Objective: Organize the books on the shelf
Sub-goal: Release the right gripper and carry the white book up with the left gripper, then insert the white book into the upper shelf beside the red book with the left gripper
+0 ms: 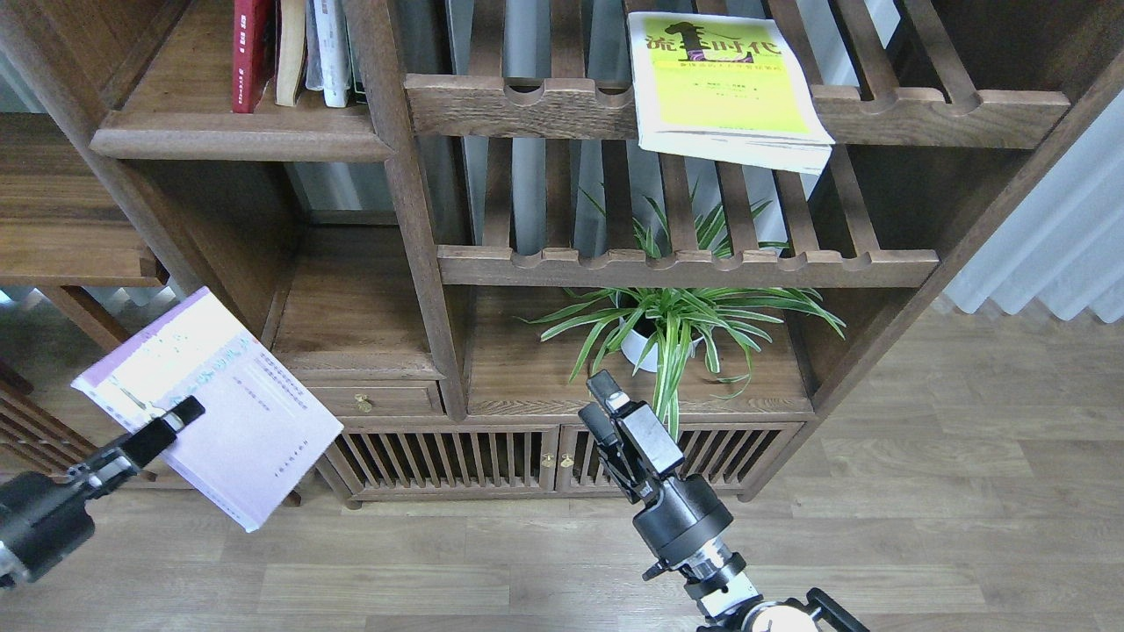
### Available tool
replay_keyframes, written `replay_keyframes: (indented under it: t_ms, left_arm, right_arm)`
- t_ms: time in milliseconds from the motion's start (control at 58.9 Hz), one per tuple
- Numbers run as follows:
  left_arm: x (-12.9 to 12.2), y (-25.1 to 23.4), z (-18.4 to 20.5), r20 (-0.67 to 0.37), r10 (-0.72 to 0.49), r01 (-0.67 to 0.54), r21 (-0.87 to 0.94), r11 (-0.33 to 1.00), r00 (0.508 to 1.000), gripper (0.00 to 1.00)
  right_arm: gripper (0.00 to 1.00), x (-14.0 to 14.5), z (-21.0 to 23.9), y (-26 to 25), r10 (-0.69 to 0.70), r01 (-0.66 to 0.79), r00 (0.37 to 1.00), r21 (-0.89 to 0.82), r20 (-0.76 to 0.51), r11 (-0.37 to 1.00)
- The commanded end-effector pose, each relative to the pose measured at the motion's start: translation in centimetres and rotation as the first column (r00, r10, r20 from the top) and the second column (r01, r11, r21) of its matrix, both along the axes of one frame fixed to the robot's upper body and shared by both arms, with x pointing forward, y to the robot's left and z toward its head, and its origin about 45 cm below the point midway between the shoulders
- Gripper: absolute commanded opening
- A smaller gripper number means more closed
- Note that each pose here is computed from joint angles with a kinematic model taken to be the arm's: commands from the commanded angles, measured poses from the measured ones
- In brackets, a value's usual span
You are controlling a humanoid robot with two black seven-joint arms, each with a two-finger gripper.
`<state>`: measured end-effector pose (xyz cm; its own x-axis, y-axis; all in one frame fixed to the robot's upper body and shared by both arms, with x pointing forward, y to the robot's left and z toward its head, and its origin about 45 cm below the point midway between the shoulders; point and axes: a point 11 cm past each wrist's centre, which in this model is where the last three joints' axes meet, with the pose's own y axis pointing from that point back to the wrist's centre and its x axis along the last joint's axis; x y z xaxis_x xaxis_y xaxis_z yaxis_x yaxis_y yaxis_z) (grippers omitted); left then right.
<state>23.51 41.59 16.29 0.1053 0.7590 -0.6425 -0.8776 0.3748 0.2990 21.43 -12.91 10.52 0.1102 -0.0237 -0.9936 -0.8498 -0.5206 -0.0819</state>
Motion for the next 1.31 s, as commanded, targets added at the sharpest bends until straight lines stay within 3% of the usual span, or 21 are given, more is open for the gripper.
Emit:
replay_keyframes:
  t_ms: [0, 289, 408, 646, 1070, 1291]
  left_arm:
    - [0.8, 1.8, 2.0, 0.065, 0.051, -0.052, 0.014, 0.999, 0.997, 0.02]
    - [1.7, 3.6, 4.3, 0.132, 0.091, -0.095, 0.029, 0.995, 0.987, 0.02]
    - [3.6, 4.3, 7.5, 0.221, 0.092, -0.104, 0.043, 0.994, 0.971, 0.02]
    - [6.8, 3.9, 12.2, 0.331, 0.035, -0.066, 0.082, 0.994, 0.943, 0.02]
    - [10.0, 2.7, 18.4, 0.422, -0.085, 0.001, 0.194, 0.981, 0.903, 0.02]
    - [11.3, 1.4, 19.7, 0.445, -0.128, 0.035, 0.211, 0.977, 0.886, 0.02]
  right_arm:
    - [0.98, 0.1, -0.4, 0.0, 0.003, -0.003, 1.000, -0.010, -0.007, 1.000]
    - [0.98, 1.4, -1.0, -0.2, 0.012, -0.012, 1.000, -0.045, -0.005, 0.999]
    - [0.98, 1.4, -1.5, -0.4, 0.010, -0.011, 1.000, -0.057, -0.016, 0.998]
    - [0.98, 1.5, -1.7, -0.6, 0.005, -0.007, 1.000, -0.061, -0.020, 0.998]
    - [0.98, 1.6, -1.6, -0.7, 0.000, -0.001, 1.000, -0.059, -0.019, 0.998]
    - [0.98, 1.6, -1.7, -0.7, -0.003, 0.002, 1.000, -0.060, -0.020, 0.998]
